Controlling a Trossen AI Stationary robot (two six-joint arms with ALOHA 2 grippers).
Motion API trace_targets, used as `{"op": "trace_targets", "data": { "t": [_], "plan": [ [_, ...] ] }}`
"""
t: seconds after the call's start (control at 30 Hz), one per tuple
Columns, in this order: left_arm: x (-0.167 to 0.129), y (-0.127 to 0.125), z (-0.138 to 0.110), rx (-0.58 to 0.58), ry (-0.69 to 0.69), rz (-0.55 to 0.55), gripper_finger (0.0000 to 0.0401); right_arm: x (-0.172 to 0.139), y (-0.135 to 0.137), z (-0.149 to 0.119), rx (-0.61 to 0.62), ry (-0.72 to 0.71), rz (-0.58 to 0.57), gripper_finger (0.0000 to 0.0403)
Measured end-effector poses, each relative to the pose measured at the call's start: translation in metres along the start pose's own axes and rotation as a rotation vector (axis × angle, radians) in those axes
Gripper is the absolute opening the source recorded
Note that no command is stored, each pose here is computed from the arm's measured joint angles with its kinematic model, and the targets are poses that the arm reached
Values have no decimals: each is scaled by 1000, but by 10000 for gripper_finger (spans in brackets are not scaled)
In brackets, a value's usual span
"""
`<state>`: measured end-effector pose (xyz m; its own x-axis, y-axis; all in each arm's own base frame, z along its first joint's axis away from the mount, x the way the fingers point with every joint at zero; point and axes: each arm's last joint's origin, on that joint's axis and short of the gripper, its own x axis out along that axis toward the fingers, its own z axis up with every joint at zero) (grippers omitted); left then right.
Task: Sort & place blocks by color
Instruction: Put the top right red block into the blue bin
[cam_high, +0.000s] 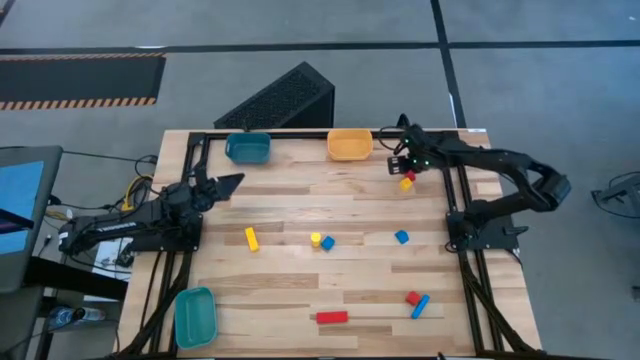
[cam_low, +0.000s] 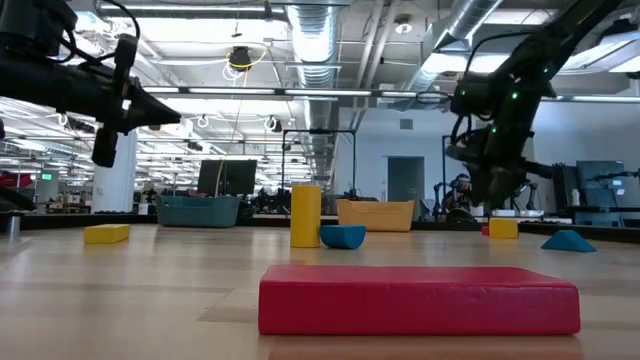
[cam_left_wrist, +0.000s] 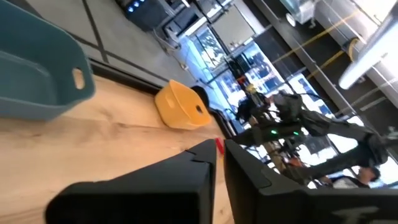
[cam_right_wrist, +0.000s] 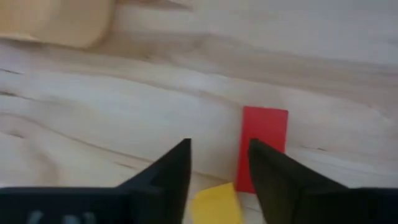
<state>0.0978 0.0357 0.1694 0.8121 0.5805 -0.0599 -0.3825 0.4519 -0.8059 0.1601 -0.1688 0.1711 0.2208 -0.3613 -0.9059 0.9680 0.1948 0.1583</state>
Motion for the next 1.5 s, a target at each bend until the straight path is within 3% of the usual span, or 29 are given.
{"op": "trace_targets", "data": {
  "t": [0.17, 0.33, 0.7, 1.0, 1.3, 1.5],
  "plan": [
    [-1, -1, -3, 1, 27, -13, 70, 20, -6, -1, 1, 61, -93, 268],
    [-2, -3, -5, -32, 33, -17, 104, 34, -11, -1, 9, 88, -150, 282],
    [-3, -5, -3, -43, -36, -9, 87, 38, -8, -4, -28, 84, -197, 280],
    [-4, -15, 2, -99, -67, -113, 86, 39, -6, -7, 32, 76, -206, 217],
    [0, -11, -5, -75, 16, -77, 86, 39, 1, -9, -31, 46, -189, 120],
    [3, -1, -18, -78, 188, 0, 86, 33, 9, -14, -91, 69, -152, 114]
  ]
}}
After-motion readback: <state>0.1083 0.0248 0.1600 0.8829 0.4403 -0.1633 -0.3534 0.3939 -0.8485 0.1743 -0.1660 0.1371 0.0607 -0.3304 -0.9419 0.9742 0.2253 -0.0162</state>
